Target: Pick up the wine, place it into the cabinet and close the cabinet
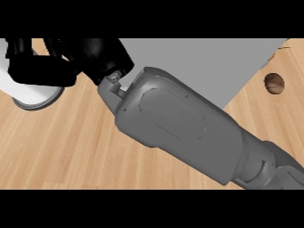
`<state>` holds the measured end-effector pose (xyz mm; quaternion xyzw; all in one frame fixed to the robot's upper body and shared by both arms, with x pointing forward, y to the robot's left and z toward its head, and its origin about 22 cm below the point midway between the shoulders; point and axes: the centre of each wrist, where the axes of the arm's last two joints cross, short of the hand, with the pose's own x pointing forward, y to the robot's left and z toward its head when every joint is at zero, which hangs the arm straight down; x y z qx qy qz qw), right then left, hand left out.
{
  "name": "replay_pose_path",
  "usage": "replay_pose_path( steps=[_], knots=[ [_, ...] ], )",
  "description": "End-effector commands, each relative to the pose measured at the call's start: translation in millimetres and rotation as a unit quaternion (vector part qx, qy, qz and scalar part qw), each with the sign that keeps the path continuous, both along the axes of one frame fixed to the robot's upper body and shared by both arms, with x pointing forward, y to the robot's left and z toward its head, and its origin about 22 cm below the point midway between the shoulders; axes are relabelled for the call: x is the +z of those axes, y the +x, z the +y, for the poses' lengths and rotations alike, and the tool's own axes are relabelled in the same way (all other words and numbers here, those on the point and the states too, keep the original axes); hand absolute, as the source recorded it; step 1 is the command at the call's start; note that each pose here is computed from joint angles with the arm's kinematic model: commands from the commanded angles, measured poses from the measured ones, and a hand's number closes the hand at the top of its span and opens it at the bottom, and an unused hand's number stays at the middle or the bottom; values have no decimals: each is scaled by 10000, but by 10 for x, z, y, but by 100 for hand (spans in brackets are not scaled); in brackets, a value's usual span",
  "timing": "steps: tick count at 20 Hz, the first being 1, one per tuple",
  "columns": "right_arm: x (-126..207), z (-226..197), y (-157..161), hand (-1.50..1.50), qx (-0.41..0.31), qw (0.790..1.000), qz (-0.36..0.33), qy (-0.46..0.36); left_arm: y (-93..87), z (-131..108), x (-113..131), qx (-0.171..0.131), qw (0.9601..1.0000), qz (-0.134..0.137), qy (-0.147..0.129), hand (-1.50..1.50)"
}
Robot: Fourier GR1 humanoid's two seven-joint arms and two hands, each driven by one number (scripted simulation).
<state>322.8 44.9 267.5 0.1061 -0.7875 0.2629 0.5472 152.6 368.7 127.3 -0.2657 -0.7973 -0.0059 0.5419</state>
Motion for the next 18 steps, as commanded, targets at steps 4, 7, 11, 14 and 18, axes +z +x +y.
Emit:
replay_pose_path(
  steps=[4, 7, 11, 14, 18],
  knots=[
    [-426, -428, 609, 150, -920, 9946, 440, -174, 18, -47, 54, 78, 9999, -141, -8, 150],
    [-449, -636, 760, 150, -1091, 9933, 275, -256, 16, 13, 56, 86, 9999, -87, -41, 150],
    [-567, -678, 819, 150, -1162, 9923, 137, -406, 21, -13, 73, 78, 9998, -157, -21, 150],
    [-630, -760, 873, 150, -1307, 9904, 61, -446, 27, -19, 123, 80, 9999, -94, 32, 150],
    [-585, -743, 893, 150, -1228, 9916, -9, -406, 74, -34, 168, 93, 9997, -241, -5, 150]
  ],
)
